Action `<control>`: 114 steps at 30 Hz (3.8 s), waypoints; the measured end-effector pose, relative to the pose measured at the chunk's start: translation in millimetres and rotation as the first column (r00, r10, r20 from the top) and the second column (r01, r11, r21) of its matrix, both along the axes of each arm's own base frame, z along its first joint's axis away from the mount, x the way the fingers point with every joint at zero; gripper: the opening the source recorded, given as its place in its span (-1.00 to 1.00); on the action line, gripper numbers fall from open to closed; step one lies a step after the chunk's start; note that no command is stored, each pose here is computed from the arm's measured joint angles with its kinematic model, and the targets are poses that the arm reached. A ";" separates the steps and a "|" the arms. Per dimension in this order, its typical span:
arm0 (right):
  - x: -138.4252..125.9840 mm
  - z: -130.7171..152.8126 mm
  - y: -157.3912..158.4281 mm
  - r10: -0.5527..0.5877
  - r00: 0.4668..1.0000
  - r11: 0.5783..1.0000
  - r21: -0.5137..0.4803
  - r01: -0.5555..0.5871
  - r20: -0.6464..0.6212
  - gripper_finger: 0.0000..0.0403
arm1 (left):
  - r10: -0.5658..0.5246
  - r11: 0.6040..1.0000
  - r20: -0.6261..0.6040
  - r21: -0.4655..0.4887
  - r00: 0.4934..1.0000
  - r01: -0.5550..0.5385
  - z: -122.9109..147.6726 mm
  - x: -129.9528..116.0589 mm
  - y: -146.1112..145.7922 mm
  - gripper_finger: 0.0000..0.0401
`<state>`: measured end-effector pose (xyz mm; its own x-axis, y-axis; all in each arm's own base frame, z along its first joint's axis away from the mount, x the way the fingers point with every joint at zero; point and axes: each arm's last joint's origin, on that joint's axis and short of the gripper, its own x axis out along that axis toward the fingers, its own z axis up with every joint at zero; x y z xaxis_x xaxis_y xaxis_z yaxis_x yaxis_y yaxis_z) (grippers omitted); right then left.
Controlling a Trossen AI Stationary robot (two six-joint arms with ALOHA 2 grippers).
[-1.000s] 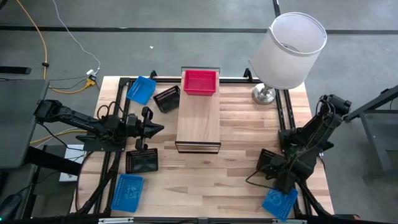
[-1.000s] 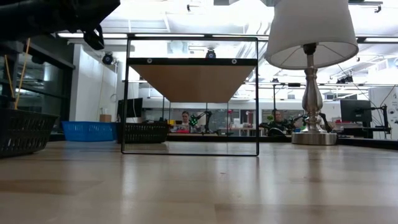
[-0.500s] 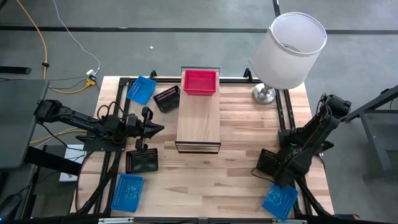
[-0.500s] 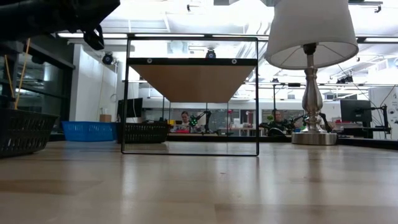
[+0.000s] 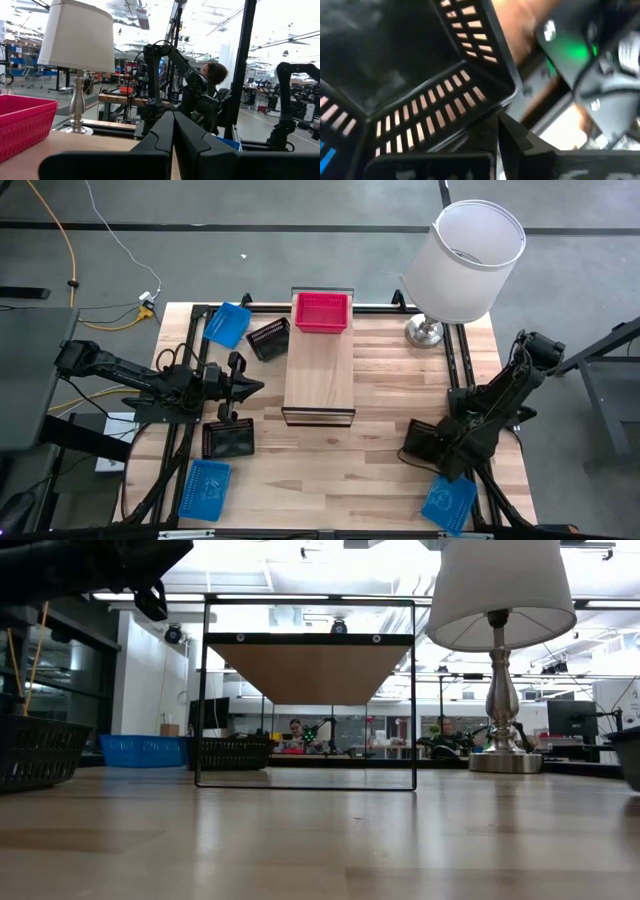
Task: Stack baskets on shelf by color
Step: Put the bottom right black bin on the shelf
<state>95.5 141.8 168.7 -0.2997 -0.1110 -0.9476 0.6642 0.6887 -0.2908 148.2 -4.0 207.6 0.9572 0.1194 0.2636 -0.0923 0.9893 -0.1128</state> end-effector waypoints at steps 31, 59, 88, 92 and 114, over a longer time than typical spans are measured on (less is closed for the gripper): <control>36.0 44.8 1.7 -0.011 0.965 0.996 -0.088 0.035 0.263 -1.00 | 0.001 1.000 -0.032 -0.025 0.999 -0.002 -3.3 0.8 0.2 -1.00; 12.1 5.5 1.7 -0.307 0.881 0.923 -0.113 0.368 0.360 -0.11 | -0.005 0.999 -0.038 -0.049 0.999 0.004 -4.2 1.0 0.2 -1.00; 22.2 87.0 5.0 -0.126 0.832 0.985 -0.030 0.169 0.541 -0.99 | -0.003 0.998 -0.040 -0.067 0.999 0.000 -4.6 1.1 0.4 -1.00; 29.4 141.8 3.7 0.011 0.690 0.989 -0.110 0.100 0.723 -1.00 | -0.002 0.998 -0.040 -0.067 0.999 0.000 -4.6 1.1 0.4 -1.00; 144.9 166.2 -98.1 0.211 0.344 0.770 -0.373 0.518 0.915 -1.00 | 0.001 0.998 -0.035 -0.068 0.999 -0.003 -4.1 1.0 0.5 -1.00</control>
